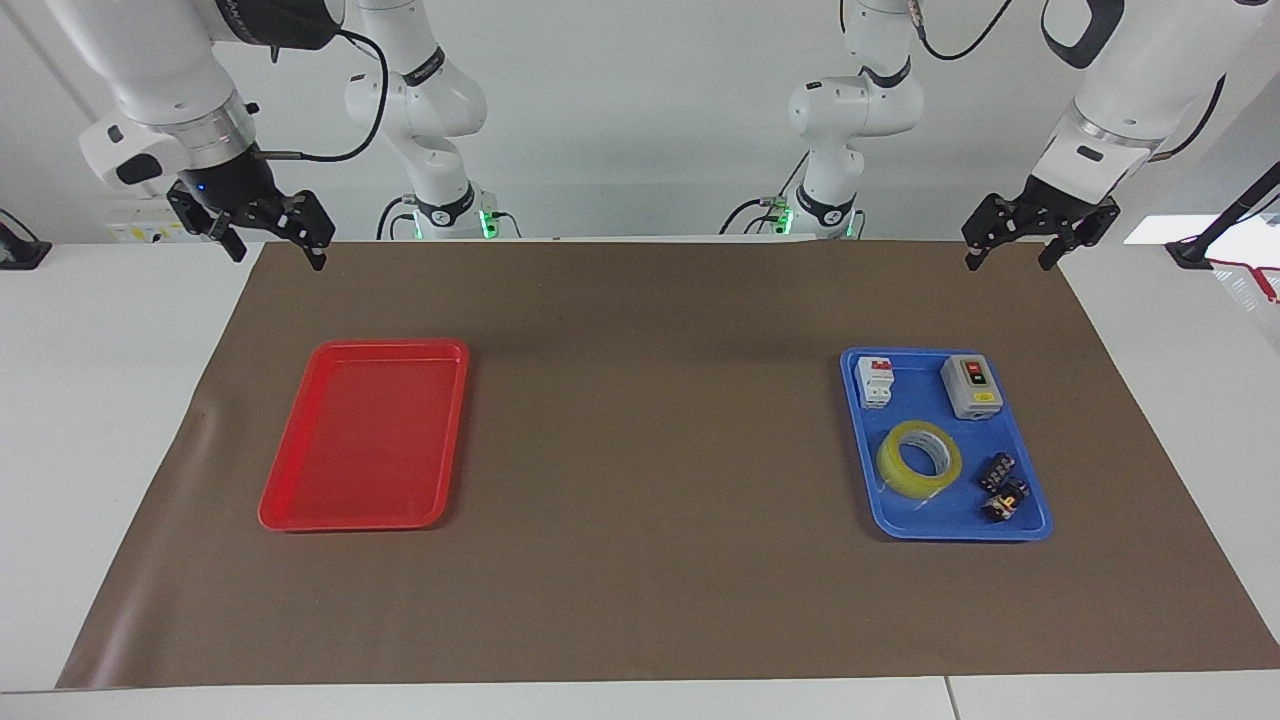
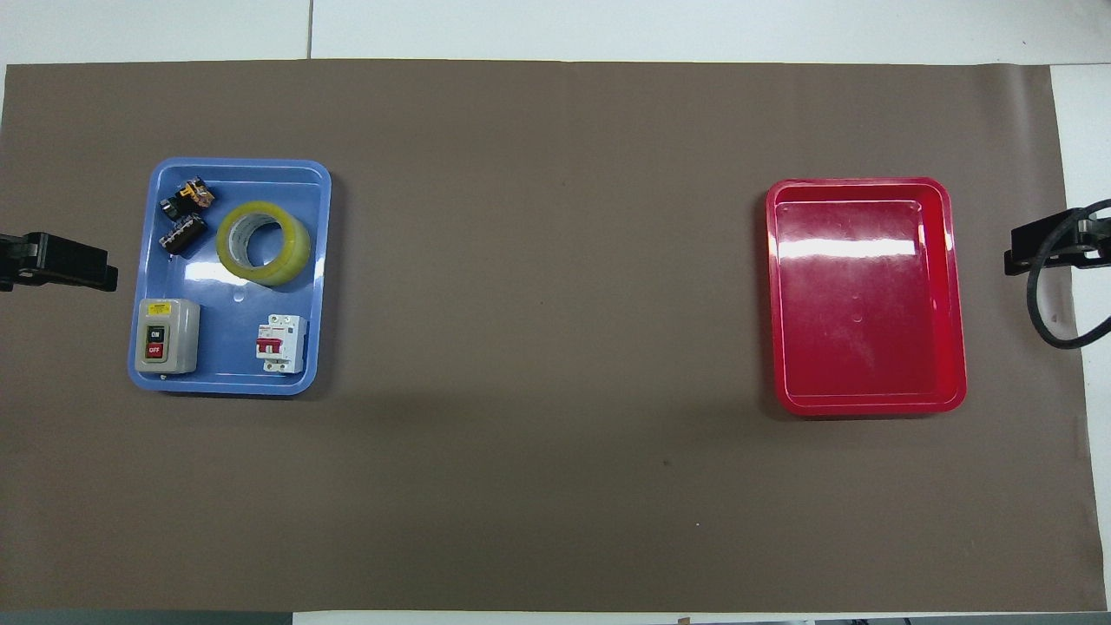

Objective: Place and move tape with both arms

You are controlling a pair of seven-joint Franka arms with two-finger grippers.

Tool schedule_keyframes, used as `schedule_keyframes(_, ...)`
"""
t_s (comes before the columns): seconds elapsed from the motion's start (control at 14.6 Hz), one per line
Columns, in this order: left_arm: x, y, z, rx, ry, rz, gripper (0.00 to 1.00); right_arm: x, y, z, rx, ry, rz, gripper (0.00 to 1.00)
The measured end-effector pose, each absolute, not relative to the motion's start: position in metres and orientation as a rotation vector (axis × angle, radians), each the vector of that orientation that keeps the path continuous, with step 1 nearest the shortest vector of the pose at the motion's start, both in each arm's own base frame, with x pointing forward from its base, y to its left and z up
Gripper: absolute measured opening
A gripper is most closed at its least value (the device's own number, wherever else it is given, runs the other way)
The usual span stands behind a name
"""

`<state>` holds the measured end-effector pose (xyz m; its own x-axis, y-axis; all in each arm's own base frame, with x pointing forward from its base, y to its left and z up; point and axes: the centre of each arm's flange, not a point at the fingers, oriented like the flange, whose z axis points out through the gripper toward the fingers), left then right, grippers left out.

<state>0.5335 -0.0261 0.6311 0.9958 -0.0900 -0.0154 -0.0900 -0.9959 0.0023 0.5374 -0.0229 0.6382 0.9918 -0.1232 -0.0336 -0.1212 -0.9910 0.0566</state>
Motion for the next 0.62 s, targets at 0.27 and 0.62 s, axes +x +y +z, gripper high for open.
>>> schedule_keyframes(0.27,0.5329,-0.0262,0.6341,3.136,-0.142,-0.024,1.0,0.5374,-0.023,0.6381,3.081,-0.189,-0.058,1.0)
schedule_keyframes(0.62,0.5324,-0.0262,0.6336,3.135,-0.143,-0.032,1.0,0.5374,-0.0232,0.638,3.081,-0.19,-0.058,1.0)
